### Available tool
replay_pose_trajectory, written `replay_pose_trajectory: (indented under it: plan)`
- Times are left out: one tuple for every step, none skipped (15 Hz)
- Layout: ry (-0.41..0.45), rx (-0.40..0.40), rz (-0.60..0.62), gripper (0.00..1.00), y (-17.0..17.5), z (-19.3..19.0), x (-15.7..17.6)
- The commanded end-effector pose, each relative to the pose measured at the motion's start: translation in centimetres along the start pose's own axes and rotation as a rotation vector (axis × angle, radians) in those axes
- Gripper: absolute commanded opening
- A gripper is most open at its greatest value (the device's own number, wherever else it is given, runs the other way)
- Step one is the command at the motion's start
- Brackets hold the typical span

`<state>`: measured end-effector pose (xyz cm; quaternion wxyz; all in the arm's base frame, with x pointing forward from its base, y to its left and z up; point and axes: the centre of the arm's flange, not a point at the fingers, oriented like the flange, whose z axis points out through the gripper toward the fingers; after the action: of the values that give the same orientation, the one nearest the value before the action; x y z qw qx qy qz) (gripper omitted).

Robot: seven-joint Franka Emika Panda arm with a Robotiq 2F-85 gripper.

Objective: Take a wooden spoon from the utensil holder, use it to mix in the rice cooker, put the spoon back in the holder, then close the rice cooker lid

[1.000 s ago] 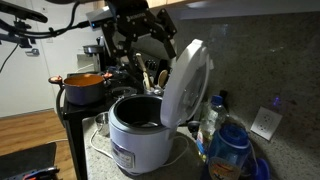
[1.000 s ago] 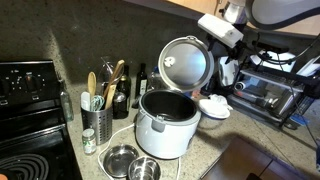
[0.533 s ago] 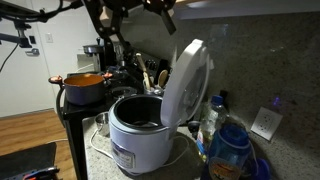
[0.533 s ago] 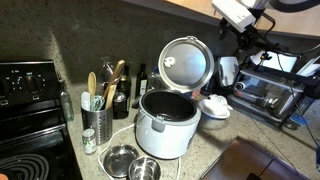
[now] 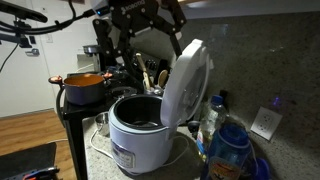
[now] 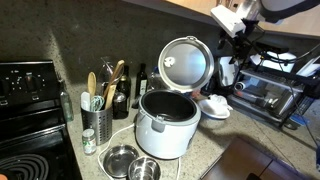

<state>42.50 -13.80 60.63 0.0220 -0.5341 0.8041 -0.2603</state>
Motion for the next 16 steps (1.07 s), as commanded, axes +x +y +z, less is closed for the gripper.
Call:
replay_pose_trajectory:
  plan:
    - [-0.033, 0.013, 0.071, 1.0, -1.9, 1.4, -0.5]
    - [-0.038, 0.017, 0.083, 1.0, -2.1, 1.7, -0.5]
    - [-0.042, 0.021, 0.091, 1.0, -2.3, 2.0, -0.6]
    - [-0.043, 0.024, 0.1, 1.0, -2.6, 2.2, -0.5]
    - [-0.045, 0.027, 0.105, 1.0, -3.0, 2.3, -0.5]
    - [-0.045, 0.028, 0.112, 1.0, -3.2, 2.5, -0.5]
    - [-0.046, 0.025, 0.109, 1.0, -3.3, 2.6, -0.5]
    - [-0.05, 0.02, 0.104, 1.0, -3.3, 2.9, -0.5]
    - [-0.056, 0.013, 0.103, 1.0, -3.2, 3.1, -0.5]
    - [-0.067, 0.001, 0.101, 1.0, -3.1, 3.4, -0.5]
    - [-0.078, -0.01, 0.103, 1.0, -3.0, 3.7, -0.6]
    - [-0.089, -0.023, 0.099, 1.0, -2.9, 4.0, -0.9]
    - [-0.103, -0.035, 0.091, 1.0, -2.8, 4.2, -1.1]
    - [-0.124, -0.048, 0.08, 1.0, -2.7, 4.3, -1.4]
    - [-0.143, -0.057, 0.067, 1.0, -2.6, 4.3, -1.7]
    - [-0.162, -0.06, 0.057, 1.0, -2.6, 4.2, -2.1]
